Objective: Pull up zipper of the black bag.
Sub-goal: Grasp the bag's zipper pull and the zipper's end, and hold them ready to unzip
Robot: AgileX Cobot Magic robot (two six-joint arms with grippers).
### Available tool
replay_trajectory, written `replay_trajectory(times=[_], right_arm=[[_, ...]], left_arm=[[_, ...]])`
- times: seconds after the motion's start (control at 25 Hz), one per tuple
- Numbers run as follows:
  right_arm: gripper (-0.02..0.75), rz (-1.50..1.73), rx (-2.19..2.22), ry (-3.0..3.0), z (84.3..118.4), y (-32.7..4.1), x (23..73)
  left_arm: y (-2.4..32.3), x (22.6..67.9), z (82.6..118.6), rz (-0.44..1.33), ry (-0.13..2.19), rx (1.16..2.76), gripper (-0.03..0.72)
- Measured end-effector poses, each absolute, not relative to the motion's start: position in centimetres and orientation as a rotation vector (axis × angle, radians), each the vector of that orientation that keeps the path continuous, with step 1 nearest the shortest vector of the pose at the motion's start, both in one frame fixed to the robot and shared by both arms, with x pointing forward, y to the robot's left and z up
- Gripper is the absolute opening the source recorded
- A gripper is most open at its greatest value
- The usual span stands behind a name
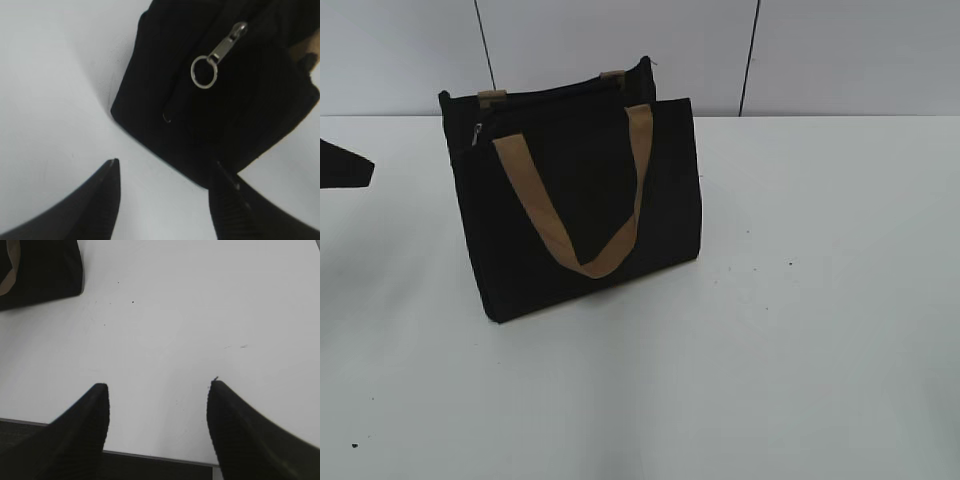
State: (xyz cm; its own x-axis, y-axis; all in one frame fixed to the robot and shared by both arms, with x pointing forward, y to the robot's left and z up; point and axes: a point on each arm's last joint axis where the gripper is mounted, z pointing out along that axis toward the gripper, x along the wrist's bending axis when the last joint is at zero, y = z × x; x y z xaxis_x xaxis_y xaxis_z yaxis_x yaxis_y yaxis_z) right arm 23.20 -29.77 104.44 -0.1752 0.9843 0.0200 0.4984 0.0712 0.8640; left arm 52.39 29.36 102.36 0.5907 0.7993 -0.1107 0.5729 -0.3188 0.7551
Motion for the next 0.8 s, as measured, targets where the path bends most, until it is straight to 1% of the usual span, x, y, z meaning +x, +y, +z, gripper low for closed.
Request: replay_trajectory(times=[0.2, 0.56, 0.8], right_arm=[[0.472, 1.022, 1.478, 1.744, 104.4, -29.8, 23.2], [0.472, 1.022, 1.478, 1.744, 104.4, -29.8, 23.2], [0.472, 1.022, 1.478, 1.744, 104.4, -29.8, 23.2]], left_arm=[[29.8, 52.8, 100.2, 0.44, 0.971, 2.079, 0.437], [29.3, 55.3, 94.9, 0.406, 0.854, 1.992, 0.406], [28.9, 56.2, 92.8, 0.428, 0.755, 1.94, 0.405]])
